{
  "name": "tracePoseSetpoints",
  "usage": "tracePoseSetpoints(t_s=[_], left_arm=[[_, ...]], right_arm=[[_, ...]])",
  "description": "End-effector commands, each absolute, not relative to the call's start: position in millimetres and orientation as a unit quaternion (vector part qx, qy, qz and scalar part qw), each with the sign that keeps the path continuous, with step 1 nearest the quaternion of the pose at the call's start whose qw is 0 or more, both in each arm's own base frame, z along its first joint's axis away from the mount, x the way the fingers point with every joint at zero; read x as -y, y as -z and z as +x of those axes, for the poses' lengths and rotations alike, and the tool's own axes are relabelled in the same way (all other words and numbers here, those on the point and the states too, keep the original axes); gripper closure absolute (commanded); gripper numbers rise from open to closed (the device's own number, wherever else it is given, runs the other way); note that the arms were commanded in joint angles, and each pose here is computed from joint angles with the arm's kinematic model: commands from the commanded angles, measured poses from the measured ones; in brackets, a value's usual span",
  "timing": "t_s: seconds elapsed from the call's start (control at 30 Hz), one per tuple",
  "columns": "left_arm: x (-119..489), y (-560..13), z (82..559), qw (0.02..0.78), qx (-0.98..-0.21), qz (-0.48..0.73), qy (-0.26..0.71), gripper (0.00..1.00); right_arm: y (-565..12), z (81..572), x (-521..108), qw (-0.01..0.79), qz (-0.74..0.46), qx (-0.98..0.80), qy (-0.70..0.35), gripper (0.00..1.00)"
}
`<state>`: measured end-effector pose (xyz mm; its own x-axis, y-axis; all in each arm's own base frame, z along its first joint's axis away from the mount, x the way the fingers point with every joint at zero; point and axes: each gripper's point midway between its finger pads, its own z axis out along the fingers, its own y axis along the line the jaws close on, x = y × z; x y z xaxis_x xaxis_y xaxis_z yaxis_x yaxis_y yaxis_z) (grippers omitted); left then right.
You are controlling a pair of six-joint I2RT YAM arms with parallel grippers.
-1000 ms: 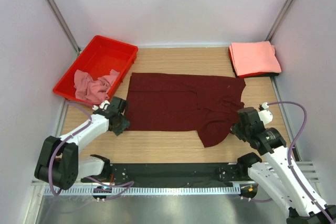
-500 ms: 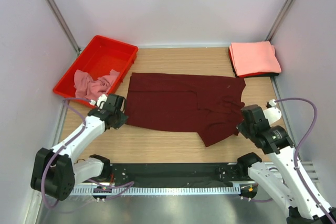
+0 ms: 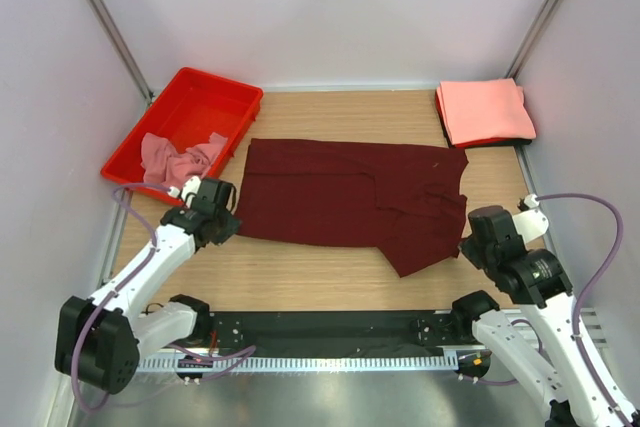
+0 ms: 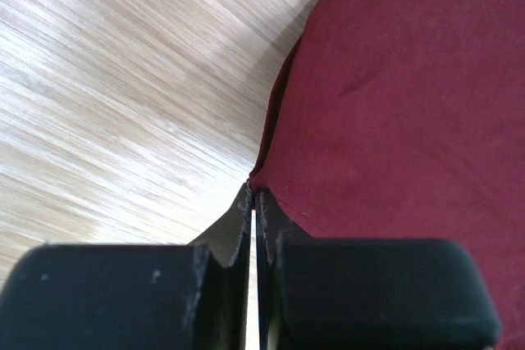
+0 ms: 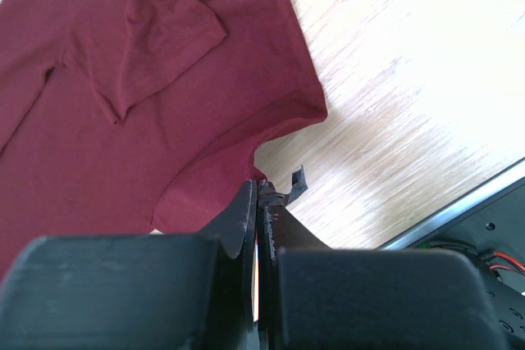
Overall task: Fold and stack the t-shirts
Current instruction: Fold the tshirt
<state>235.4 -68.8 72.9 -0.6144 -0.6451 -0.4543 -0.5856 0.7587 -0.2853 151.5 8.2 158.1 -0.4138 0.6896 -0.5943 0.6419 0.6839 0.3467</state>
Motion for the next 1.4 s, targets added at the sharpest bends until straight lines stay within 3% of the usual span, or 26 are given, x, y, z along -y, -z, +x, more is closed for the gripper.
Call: tracePoseSetpoints(t_s=[0.0,0.7,1.37], left_arm=[[66,-93,241,0.298,-0.889,-0.343,0.060,0.99],[70,-105,225,0.316,-0.885,-0.335,0.062,0.99],[79,-119,311,0.331,-0.895,-0.298,-0.008,1.00]], right_arm=[[-175,152,-2,0.392,0.396,-0.830,-0.030,0.99],[-186,125,15,0.408,0.403,-0.819,-0.026,0.99],[-243,234,10,0.494,0.308,-0.810,0.065,0.99]])
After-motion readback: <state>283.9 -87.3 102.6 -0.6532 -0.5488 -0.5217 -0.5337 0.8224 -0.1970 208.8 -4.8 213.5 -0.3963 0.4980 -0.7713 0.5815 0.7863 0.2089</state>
